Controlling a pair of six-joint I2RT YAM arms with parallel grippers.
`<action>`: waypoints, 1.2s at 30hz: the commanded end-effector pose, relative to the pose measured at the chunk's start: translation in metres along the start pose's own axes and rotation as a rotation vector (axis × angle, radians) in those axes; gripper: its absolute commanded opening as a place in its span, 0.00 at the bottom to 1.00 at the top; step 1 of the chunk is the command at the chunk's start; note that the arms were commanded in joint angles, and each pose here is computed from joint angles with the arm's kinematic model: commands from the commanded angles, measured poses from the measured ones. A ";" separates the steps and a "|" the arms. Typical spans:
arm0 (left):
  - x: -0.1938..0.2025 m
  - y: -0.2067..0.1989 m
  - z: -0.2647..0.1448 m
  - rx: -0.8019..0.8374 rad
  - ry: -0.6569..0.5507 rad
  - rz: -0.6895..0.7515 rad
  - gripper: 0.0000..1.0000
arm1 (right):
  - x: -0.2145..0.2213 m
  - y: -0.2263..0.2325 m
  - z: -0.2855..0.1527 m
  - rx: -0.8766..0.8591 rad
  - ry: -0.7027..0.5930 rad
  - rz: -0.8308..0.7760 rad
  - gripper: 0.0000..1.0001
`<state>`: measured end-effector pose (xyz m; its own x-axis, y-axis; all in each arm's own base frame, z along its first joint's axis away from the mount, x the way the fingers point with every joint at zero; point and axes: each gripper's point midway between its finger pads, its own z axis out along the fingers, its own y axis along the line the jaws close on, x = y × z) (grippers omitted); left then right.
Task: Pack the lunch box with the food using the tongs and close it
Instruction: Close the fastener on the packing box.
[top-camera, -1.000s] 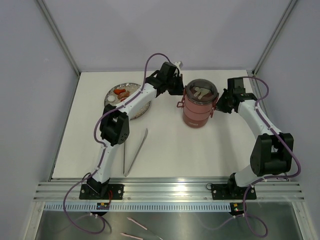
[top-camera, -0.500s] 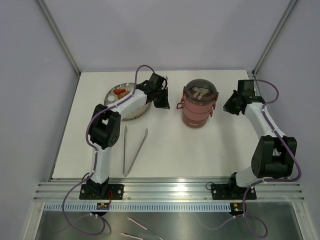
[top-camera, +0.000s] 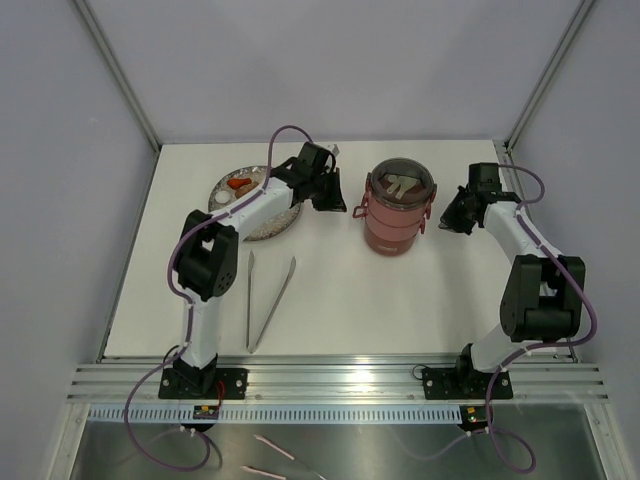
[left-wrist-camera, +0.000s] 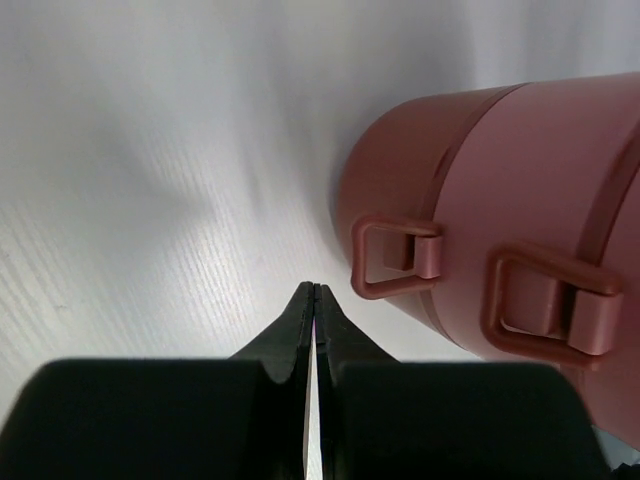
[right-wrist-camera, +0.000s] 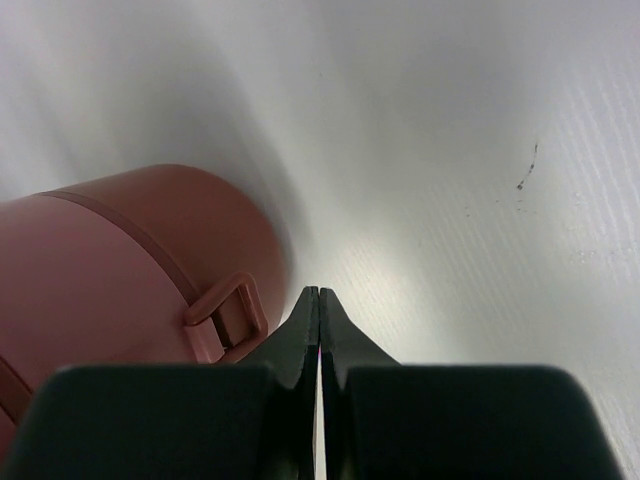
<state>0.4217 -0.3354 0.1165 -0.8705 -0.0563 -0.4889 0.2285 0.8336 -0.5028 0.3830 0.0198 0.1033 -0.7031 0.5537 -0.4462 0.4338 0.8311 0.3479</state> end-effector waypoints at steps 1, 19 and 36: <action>-0.030 -0.040 -0.015 0.129 -0.076 0.012 0.00 | -0.004 0.015 0.005 -0.065 0.000 -0.014 0.00; 0.019 -0.068 0.040 0.160 0.084 0.036 0.00 | 0.005 0.076 0.011 -0.242 0.059 0.001 0.00; -0.020 -0.034 -0.014 0.146 -0.078 -0.014 0.00 | -0.007 0.031 -0.005 -0.126 -0.020 0.011 0.00</action>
<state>0.4133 -0.3567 0.1097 -0.8867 -0.0678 -0.4573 0.2318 0.7908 -0.5666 0.3972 0.0555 0.1089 -0.7182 0.5578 -0.4160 0.3651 0.8110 0.4571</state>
